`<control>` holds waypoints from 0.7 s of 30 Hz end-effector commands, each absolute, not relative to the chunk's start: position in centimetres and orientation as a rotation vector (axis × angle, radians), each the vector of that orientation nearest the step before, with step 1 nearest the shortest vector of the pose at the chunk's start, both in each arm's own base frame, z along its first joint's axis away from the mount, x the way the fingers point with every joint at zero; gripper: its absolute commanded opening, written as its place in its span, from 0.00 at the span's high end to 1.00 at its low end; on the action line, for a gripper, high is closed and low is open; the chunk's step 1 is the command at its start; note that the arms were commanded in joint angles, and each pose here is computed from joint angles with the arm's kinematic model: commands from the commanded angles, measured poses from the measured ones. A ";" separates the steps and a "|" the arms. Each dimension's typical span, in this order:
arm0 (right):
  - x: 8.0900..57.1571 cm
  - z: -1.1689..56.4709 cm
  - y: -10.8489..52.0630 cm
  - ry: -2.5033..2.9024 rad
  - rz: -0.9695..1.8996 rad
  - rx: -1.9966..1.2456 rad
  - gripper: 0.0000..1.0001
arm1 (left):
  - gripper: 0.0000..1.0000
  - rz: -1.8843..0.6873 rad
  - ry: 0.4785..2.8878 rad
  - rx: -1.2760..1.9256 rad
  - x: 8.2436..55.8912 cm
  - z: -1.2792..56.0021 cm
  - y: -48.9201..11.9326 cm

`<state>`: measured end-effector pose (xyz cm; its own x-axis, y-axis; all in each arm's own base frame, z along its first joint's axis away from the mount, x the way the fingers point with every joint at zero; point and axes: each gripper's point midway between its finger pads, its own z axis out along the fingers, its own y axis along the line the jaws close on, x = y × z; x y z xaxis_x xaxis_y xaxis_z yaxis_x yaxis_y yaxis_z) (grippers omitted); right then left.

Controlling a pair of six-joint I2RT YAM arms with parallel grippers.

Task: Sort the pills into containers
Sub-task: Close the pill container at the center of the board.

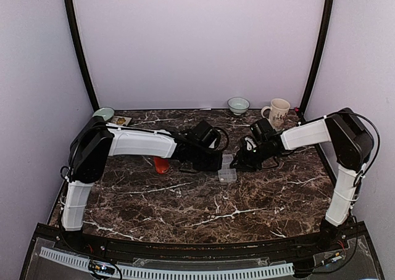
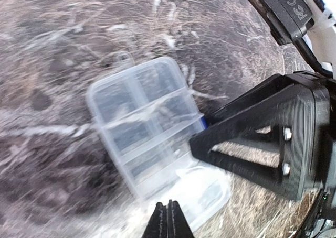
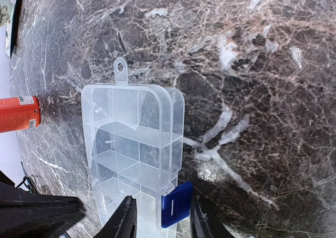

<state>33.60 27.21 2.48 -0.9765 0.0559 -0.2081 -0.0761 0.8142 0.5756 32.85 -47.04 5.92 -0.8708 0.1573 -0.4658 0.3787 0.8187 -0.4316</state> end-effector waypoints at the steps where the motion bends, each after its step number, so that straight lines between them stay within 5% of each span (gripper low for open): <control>1: 30.0 -3.3 24.6 3.000 0.715 0.045 0.66 | 0.88 -0.691 2.535 0.334 33.6 8.7 -45.1; 12: 29.9 -3.0 24.4 2.992 0.699 0.027 0.66 | 0.60 -0.729 2.586 0.318 32.8 6.7 -45.1; 21: 29.8 -2.8 24.3 2.991 0.693 0.013 0.66 | 0.57 -0.788 2.590 0.319 33.1 5.8 -46.6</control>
